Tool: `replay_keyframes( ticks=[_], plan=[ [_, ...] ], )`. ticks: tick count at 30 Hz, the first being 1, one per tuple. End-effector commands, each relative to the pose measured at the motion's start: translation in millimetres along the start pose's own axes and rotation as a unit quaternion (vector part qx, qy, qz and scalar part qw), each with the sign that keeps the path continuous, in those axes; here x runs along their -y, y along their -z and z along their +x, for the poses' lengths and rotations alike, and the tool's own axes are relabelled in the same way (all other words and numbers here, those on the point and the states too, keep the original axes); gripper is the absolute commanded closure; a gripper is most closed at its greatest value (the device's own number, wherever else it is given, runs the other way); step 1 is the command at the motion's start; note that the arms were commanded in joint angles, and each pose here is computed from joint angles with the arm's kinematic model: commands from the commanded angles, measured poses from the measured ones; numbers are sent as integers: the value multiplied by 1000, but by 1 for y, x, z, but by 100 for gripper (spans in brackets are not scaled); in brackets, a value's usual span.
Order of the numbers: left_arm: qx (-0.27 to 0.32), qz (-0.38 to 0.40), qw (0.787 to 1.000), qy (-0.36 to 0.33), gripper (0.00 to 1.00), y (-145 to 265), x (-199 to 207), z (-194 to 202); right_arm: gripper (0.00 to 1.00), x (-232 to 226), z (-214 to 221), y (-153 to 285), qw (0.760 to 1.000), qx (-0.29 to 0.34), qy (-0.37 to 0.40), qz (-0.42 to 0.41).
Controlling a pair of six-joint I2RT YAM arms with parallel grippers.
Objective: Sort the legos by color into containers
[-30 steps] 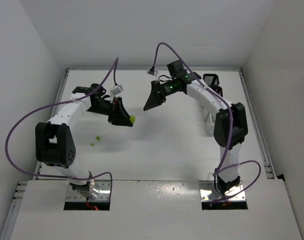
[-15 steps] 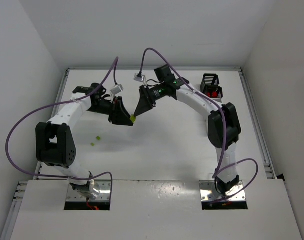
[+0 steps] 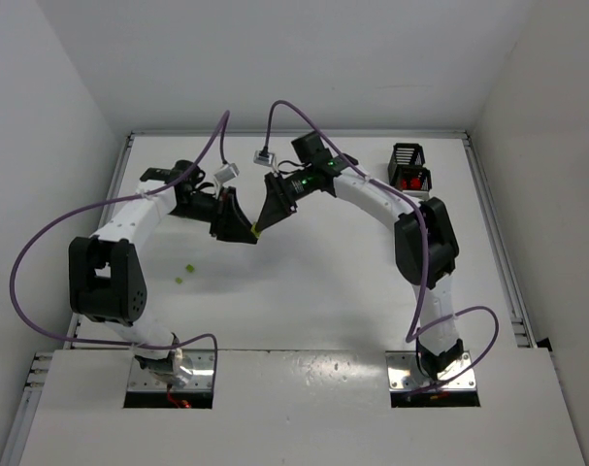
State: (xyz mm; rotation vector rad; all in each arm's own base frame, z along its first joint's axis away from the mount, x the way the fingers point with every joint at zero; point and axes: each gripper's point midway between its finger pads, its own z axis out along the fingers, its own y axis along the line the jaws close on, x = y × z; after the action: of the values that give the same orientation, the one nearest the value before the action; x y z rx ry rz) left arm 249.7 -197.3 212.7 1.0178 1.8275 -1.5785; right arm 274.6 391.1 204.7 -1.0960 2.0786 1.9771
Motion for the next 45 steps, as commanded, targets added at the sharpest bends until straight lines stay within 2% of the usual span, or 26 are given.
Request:
replay_keyframes(
  ticks=[1, 2, 7, 9, 10, 12, 13, 14, 19, 23, 25, 26, 27, 28, 29, 30, 31, 32, 33, 37, 39, 40, 41, 42, 45],
  plan=[
    [20, 18, 999, -27, 67, -3, 4, -13, 59, -3, -12, -2, 999, 5, 50, 7],
    [17, 15, 1000, -21, 67, -2, 4, -12, 62, -2, -14, -2, 998, 6, 59, 13],
    [15, 10, 1000, -5, 54, -3, -3, -11, 71, -11, -12, -7, 996, -4, 88, 27],
    [13, 6, 1000, -2, 47, -3, -4, -11, 80, -13, -12, -5, 994, -6, 101, 32],
    [13, 6, 1000, -2, 38, -3, -4, -11, 83, -13, -11, -5, 994, -8, 102, 33],
    [13, 6, 1000, 1, 27, -3, -5, -12, 93, -16, -8, -2, 993, -10, 110, 44],
    [11, 1, 1000, 2, 10, -3, -5, -10, 95, -9, -5, -2, 993, -12, 106, 56],
    [8, -7, 1000, 2, 0, -2, -5, -11, 97, -11, -4, -1, 992, -11, 107, 61],
    [30, -64, 997, 17, 0, 26, -17, -8, 100, 6, 8, 38, 984, -2, 100, 147],
    [17, -140, 990, 15, 0, 46, -27, 1, 100, 13, 19, 88, 971, 22, 81, 226],
    [-7, -246, 968, 52, 0, 63, -54, 16, 100, 18, 23, 131, 953, 45, 74, 290],
    [1, -357, 930, 87, 0, 86, -74, 16, 100, 22, 28, 160, 937, 57, 68, 336],
    [8, -398, 913, 90, 0, 96, -79, 14, 100, 25, 30, 172, 935, 62, 63, 344],
    [18, -433, 898, 82, 0, 106, -82, 10, 100, 28, 37, 194, 915, 60, 69, 393],
    [45, -499, 864, 57, 0, 127, -84, -2, 100, 33, 48, 209, 904, 59, 56, 420],
    [58, -525, 848, 40, 0, 135, -82, -10, 100, 36, 57, 244, 876, 63, 49, 476],
    [65, -550, 833, 21, 0, 143, -80, -18, 100, 38, 66, 260, 863, 63, 40, 500],
    [62, -565, 823, 2, 0, 144, -79, -23, 100, 43, 81, 273, 852, 57, 20, 520],
    [64, -578, 813, -9, 0, 150, -76, -28, 100, 46, 93, 302, 826, 67, -3, 560],
    [88, -598, 797, 15, 0, 164, -79, -32, 100, 52, 121, 360, 768, 77, -42, 634],
    [106, -595, 796, 34, 0, 173, -82, -31, 100, 56, 126, 377, 752, 89, -59, 651],
    [113, -577, 808, 29, 0, 169, -80, -35, 100, 56, 129, 388, 746, 97, -69, 655],
    [109, -576, 809, 35, 0, 168, -84, -32, 100, 58, 128, 395, 738, 111, -81, 661],
    [104, -596, 794, 60, 0, 171, -89, -28, 100, 60, 124, 402, 732, 124, -82, 665],
    [75, -620, 776, 90, 0, 173, -102, -15, 100, 69, 125, 418, 718, 130, -96, 677]
  ],
)
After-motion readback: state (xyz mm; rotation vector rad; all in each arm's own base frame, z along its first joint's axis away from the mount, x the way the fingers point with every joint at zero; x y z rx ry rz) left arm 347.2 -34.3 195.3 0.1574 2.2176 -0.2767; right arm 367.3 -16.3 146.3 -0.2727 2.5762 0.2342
